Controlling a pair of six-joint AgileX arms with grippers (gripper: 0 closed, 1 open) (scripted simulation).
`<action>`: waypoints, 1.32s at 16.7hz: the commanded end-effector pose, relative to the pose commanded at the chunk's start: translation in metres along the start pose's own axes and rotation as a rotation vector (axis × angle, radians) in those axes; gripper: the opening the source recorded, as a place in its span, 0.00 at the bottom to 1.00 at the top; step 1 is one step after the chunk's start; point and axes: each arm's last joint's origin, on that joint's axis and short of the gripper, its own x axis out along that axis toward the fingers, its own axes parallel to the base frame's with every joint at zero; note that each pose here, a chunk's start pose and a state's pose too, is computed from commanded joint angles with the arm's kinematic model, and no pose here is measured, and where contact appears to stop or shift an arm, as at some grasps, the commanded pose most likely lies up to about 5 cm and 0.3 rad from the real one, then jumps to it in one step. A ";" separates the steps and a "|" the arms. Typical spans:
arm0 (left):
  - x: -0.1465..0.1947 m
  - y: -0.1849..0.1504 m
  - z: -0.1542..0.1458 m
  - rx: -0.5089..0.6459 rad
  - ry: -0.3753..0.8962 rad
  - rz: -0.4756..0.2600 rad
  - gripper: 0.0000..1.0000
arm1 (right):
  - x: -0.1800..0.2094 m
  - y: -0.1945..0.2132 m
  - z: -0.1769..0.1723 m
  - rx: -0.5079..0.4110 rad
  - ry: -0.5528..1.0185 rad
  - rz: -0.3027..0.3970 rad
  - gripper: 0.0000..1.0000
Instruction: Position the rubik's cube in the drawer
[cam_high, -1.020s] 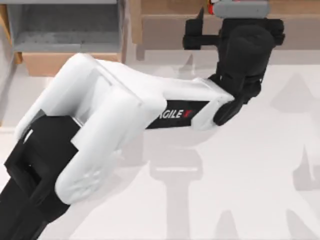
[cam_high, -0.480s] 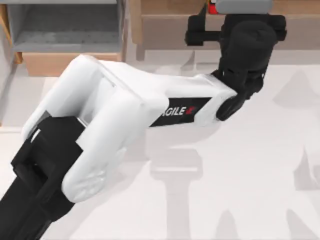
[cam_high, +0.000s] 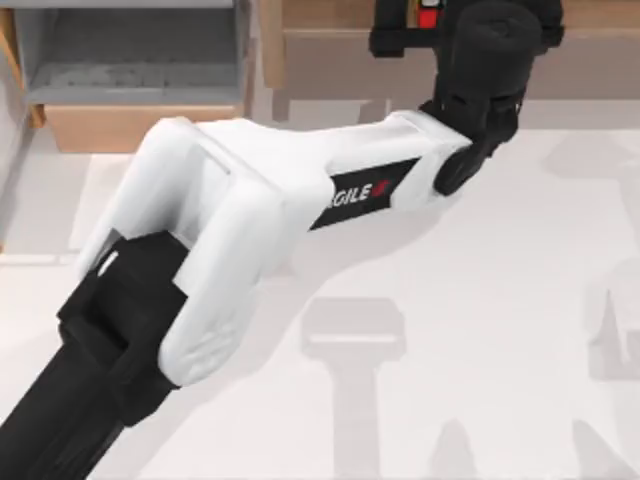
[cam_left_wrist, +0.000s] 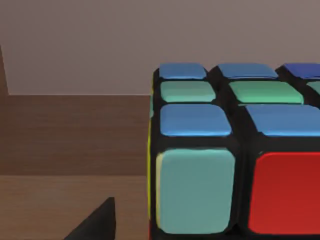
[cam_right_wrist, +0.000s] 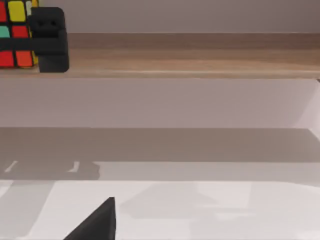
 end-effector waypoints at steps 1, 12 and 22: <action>0.002 0.000 0.000 0.000 0.000 0.000 1.00 | 0.000 0.000 0.000 0.000 0.000 0.000 1.00; 0.002 0.000 0.000 0.000 0.000 0.000 0.47 | 0.000 0.000 0.000 0.000 0.000 0.000 1.00; 0.002 0.000 0.000 0.000 0.000 0.000 0.00 | 0.000 0.000 0.000 0.000 0.000 0.000 1.00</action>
